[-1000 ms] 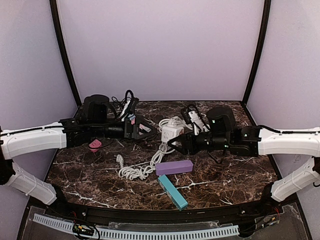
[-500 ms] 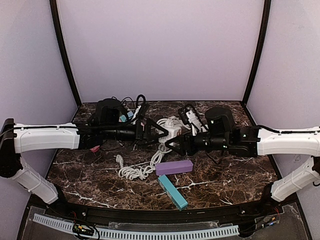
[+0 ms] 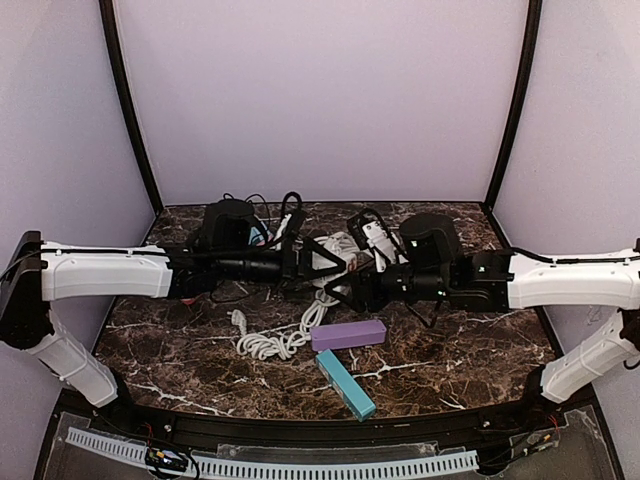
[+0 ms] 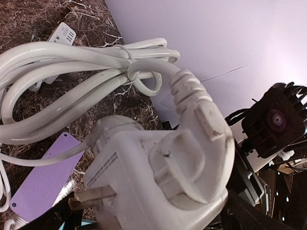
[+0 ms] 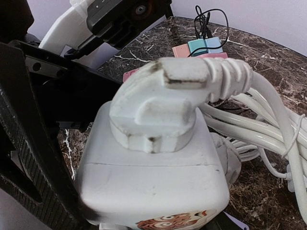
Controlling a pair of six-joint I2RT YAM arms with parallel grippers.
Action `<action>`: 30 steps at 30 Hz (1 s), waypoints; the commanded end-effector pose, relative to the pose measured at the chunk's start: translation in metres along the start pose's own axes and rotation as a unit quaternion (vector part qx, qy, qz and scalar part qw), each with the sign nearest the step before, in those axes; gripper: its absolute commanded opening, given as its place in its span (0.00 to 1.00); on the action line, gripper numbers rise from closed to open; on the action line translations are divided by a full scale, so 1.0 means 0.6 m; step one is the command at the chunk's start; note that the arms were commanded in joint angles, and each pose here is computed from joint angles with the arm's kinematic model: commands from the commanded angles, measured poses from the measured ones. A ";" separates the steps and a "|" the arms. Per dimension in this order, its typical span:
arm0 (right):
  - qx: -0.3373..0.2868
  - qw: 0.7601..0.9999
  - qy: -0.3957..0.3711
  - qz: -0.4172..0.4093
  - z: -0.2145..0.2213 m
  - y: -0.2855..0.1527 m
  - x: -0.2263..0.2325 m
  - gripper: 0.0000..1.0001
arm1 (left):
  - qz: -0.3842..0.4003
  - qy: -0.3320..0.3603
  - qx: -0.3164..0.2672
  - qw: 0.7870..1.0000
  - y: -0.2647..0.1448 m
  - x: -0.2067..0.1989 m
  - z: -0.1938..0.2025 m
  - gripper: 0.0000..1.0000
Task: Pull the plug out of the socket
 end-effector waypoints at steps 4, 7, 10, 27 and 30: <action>-0.069 0.997 -0.036 -0.021 -0.067 -0.005 0.038 0.00 | 0.013 0.006 -0.016 1.000 0.000 -0.023 -0.012 0.99; -0.066 0.997 -0.041 -0.009 -0.065 -0.002 0.039 0.01 | 0.012 -0.001 -0.021 1.000 0.002 -0.019 -0.013 0.93; -0.061 0.997 -0.043 -0.004 -0.058 0.000 0.039 0.03 | 0.009 -0.003 -0.023 1.000 0.002 -0.018 -0.014 0.82; -0.012 0.999 -0.019 -0.031 -0.020 -0.033 0.044 0.84 | -0.064 0.005 -0.076 0.995 -0.039 0.007 -0.010 0.49; -0.006 0.999 -0.012 -0.029 -0.013 -0.052 0.042 0.93 | -0.081 0.010 -0.083 0.993 -0.050 0.016 -0.009 0.47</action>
Point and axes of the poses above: each gripper's point midway between its finger pads, its own y axis out along the fingers, its own x axis along the line the jaws close on, z = x × y, the point moved 6 cm from there along -y, back along the fingers, and after that the axes turned 4 degrees about -y, right-handed, at the moved point
